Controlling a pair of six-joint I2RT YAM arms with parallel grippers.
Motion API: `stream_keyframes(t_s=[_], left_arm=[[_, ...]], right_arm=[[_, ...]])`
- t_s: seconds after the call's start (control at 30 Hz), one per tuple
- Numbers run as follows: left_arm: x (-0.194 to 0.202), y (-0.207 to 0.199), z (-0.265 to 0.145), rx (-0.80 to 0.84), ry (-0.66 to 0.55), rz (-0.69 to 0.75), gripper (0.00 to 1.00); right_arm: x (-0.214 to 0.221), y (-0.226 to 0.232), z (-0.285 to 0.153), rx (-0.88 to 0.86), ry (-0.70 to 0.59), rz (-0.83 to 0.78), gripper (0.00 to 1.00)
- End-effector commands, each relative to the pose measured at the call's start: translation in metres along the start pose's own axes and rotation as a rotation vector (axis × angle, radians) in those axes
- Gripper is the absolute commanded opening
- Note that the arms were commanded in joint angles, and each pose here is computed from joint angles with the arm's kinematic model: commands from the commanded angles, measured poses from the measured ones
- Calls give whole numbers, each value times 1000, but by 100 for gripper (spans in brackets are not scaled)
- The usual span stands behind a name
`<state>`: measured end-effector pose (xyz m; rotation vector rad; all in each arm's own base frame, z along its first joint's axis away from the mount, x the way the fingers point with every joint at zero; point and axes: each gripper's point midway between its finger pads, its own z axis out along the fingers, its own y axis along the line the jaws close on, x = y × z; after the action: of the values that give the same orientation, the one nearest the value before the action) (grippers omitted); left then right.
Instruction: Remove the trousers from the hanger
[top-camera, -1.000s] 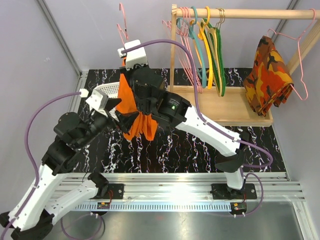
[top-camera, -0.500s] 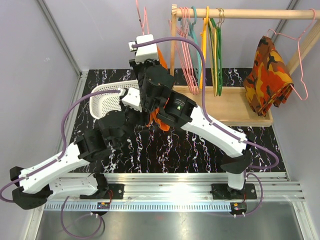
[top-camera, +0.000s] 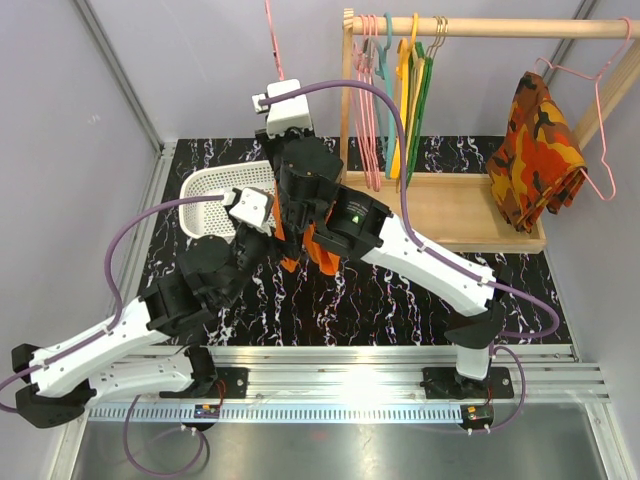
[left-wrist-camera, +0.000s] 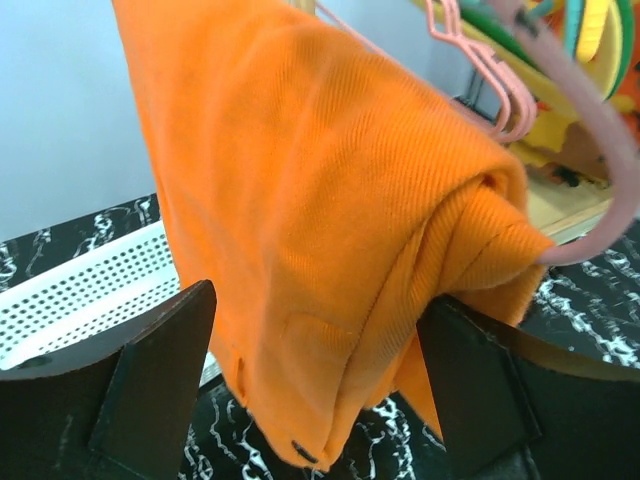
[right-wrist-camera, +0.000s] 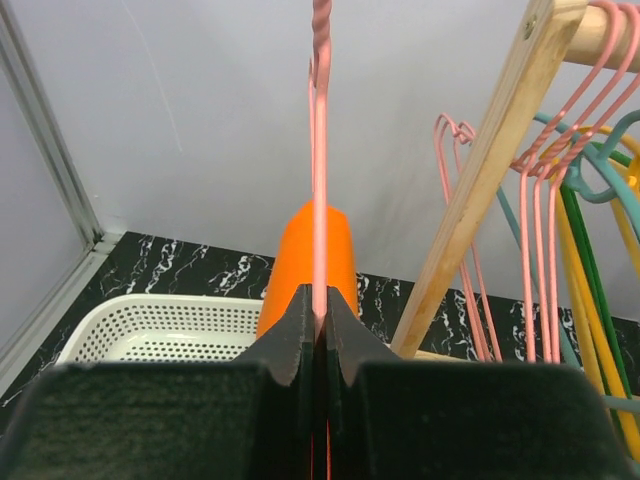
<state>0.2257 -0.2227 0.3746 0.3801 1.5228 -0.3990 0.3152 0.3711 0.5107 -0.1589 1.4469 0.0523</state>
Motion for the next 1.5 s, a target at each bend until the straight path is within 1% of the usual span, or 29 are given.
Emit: stream_keyframes(t_s=[0.0, 0.03, 0.13, 0.2, 0.27, 0.3, 0.33, 0.43, 0.47, 0.53, 0.6, 0.73, 0.9, 0.93, 1.0, 1.03, 1.2, 1.23, 1.4, 1.43, 1.47], left_arm=[[-31, -8, -1, 46, -119, -103, 79], [-36, -6, 0, 27, -135, -115, 75], [-32, -4, 5, -3, -122, -107, 64], [-32, -6, 7, -1, -127, -107, 63], [-33, -6, 9, -2, -132, -104, 58], [-31, -7, 10, -6, -127, -100, 52], [-32, -3, 11, -26, -127, -102, 40], [-34, 8, 9, -87, -126, -103, 20], [-34, 11, 9, -104, -117, -98, 6], [-40, 24, 4, -164, -125, -110, 0], [-41, 33, 0, -204, -129, -118, 0], [-52, 61, -17, -312, -170, -134, 0], [-65, 83, -32, -400, -188, -140, 0], [-67, 87, -35, -418, -194, -144, 0], [-75, 95, -42, -440, -221, -159, 0], [-77, 101, -45, -462, -227, -161, 0], [-104, 118, -57, -508, -300, -191, 0], [-110, 122, -60, -520, -316, -183, 0], [-138, 133, -71, -555, -374, -175, 0], [-146, 138, -75, -570, -390, -171, 0], [-150, 139, -77, -577, -397, -167, 0]], right_arm=[[-61, -24, -13, -26, -106, 232, 0], [-59, -22, -13, -34, -100, 228, 0], [-60, -22, -14, -49, -96, 243, 0], [-60, -20, -15, -57, -93, 253, 0], [-60, -19, -15, -61, -89, 256, 0], [-60, -19, -15, -63, -87, 252, 0], [-61, -19, -15, -62, -87, 254, 0], [-54, -19, -14, -50, -74, 223, 0], [-49, -18, -12, -49, -64, 210, 0], [-36, -13, -9, -65, -38, 203, 0], [-28, -19, -2, -69, -18, 215, 0], [3, -9, 3, -101, 40, 200, 0], [33, -2, 1, -121, 95, 161, 0], [47, 3, 0, -127, 119, 162, 0], [56, 5, -2, -142, 134, 163, 0], [71, 10, -3, -150, 158, 153, 0], [100, 20, -10, -195, 217, 149, 0], [112, 22, -12, -198, 237, 143, 0], [137, 22, -22, -226, 276, 130, 0], [150, 23, -25, -233, 297, 116, 0], [154, 22, -27, -236, 303, 118, 0]])
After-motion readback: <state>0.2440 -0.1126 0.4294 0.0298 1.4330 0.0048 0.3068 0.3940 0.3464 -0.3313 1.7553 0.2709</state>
